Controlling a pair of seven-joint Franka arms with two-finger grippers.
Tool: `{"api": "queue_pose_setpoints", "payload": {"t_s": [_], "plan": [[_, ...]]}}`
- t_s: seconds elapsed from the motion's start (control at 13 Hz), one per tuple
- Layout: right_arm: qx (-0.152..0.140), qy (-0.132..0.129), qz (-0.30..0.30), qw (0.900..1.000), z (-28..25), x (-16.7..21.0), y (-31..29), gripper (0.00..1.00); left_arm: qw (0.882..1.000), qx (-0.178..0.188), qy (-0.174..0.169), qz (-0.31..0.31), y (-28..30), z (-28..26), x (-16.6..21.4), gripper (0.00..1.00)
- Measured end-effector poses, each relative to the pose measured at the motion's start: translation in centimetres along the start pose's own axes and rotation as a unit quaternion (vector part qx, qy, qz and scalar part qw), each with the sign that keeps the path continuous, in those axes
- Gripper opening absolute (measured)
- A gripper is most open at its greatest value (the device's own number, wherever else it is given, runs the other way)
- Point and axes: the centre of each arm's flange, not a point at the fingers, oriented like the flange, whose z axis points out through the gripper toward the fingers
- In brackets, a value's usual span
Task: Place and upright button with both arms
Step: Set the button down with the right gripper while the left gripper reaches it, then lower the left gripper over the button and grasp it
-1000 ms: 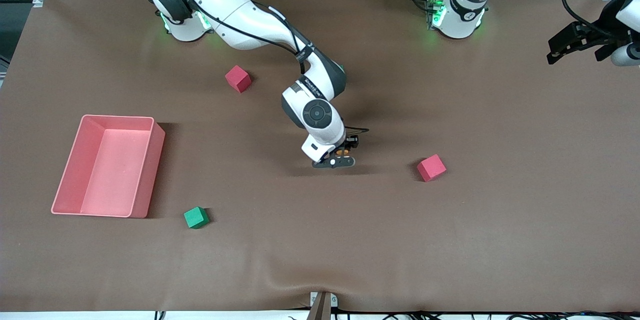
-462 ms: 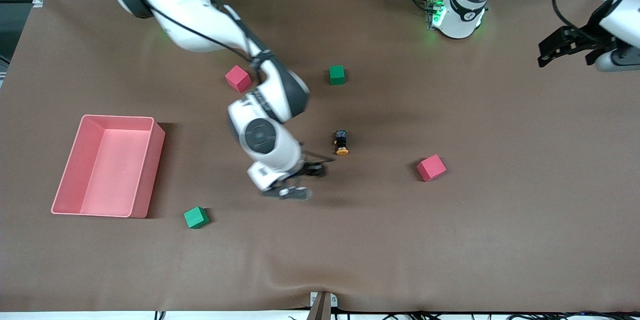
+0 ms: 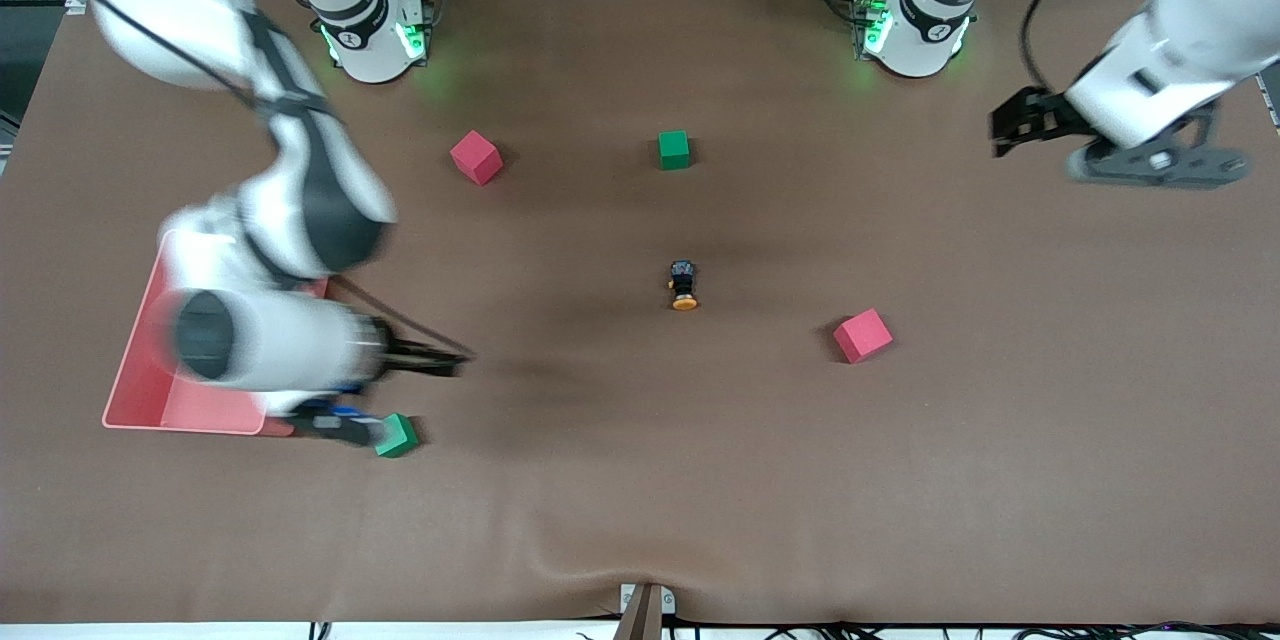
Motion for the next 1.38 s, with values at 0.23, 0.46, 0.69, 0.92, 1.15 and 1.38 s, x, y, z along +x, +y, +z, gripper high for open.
{"api": "queue_pose_setpoints", "payload": {"t_s": [0.23,0.46,0.69,0.92,1.15,1.38], "plan": [[0.000,0.046,0.041,0.998,-9.7,-1.9,6.1,1.00,0.997,-0.050,-0.042,0.028,3.8,5.4,4.0,1.00],[-0.004,0.098,0.037,0.994,-16.5,-5.0,9.9,1.00,0.988,-0.117,-0.102,0.007,7.4,11.7,7.3,1.00],[-0.021,0.122,0.028,0.992,-18.8,-8.8,14.8,1.00,0.983,-0.137,-0.119,0.004,11.7,16.5,9.5,1.00],[-0.032,0.121,0.015,0.992,-18.8,-13.6,21.4,1.00,0.985,-0.133,-0.108,-0.001,18.9,20.9,10.1,1.00],[-0.033,0.115,-0.013,0.993,-18.3,-15.2,25.6,1.00,0.988,-0.119,-0.096,-0.010,23.4,25.7,11.6,1.00],[-0.033,0.122,-0.021,0.992,-18.0,-14.3,25.4,1.00,0.990,-0.118,-0.077,-0.024,26.5,30.3,12.7,1.00]]}}
